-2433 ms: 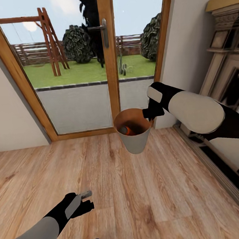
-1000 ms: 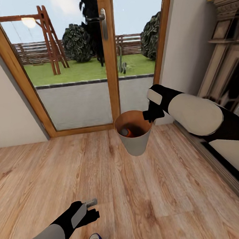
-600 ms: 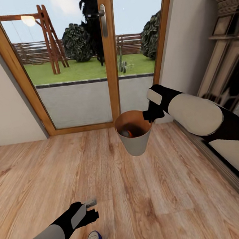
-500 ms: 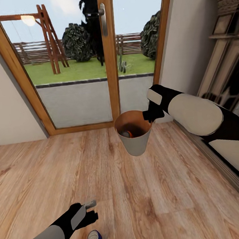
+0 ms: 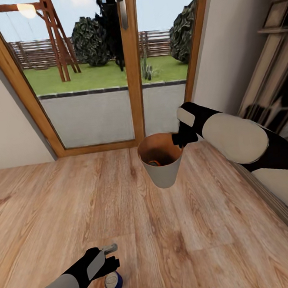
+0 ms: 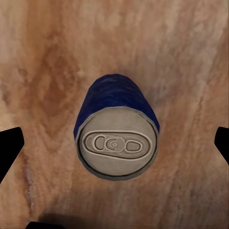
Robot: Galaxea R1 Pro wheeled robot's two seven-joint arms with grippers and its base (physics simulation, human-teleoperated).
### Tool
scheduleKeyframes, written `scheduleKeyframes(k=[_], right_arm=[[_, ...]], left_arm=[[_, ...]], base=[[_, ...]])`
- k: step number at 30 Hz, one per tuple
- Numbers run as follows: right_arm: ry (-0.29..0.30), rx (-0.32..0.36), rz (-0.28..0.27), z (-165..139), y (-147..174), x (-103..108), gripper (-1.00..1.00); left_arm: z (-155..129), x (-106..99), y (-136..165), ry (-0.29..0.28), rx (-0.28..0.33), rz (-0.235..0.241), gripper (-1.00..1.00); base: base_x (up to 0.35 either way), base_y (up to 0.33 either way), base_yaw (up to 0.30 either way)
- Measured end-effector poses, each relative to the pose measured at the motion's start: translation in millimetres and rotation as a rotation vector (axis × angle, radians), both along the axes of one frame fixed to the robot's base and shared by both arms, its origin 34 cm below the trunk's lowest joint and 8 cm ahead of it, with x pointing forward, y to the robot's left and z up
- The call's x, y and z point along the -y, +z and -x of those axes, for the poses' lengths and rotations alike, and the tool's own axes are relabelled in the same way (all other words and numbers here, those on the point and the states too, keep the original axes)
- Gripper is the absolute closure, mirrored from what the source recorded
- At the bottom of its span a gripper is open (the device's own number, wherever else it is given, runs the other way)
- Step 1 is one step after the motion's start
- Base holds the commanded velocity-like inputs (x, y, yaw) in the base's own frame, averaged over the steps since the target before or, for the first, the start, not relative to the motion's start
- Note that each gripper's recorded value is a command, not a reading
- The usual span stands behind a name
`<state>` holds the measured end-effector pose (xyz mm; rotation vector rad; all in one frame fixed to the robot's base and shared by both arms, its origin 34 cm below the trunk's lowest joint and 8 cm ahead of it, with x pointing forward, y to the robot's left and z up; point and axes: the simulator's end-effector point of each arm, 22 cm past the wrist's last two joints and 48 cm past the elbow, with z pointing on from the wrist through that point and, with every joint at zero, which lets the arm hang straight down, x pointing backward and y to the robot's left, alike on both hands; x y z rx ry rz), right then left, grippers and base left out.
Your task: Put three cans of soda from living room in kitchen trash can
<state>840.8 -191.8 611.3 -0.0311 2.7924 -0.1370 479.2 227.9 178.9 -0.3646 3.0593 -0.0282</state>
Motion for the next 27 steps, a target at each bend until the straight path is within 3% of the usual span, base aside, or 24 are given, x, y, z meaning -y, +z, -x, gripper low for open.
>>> scheduleKeyframes(k=[11,27], right_arm=[[0.011,-0.001,-0.012,1.1,0.5,-10.5,1.00],[0.012,-0.062,-0.005,-3.7,-48.3,-9.1,1.00]], left_arm=[[-1.5,7.9,0.0,-0.008,0.014,0.004,-1.00],[12.1,7.2,-25.4,-0.002,-0.013,-0.004,-1.00]], base=[[0.000,0.000,0.000],[0.000,0.000,0.000]])
